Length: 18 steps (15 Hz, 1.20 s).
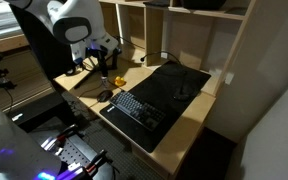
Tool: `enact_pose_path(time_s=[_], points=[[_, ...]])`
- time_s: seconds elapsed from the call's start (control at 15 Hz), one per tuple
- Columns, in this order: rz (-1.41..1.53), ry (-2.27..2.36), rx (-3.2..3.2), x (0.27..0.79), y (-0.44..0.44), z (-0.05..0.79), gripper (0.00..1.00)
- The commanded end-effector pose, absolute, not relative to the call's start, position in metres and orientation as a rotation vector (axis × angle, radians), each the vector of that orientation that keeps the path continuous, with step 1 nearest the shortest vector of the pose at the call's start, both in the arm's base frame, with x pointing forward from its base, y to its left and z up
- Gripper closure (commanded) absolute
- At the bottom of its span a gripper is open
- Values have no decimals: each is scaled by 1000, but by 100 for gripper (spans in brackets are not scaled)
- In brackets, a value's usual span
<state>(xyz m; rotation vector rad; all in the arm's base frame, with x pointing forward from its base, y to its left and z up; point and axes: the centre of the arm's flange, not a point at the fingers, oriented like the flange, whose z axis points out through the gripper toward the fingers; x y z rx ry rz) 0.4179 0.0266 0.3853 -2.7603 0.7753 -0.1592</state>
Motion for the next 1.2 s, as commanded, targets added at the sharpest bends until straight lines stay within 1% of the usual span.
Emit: enact_pose_path(time_s=[0.0,0.2,0.4,0.8,0.87,0.93,1.13], points=[[-153,785,-2758,424,28,381,0],[-147,793,-2755,430,29,380,0],[-58,847,-2730,454,38,347,0],[-48,1023,-2614,501,57,307,0],[-49,1054,-2583,504,55,308,0],[-40,996,-2635,481,52,315,0],[-32,1033,-2611,495,53,309,0]])
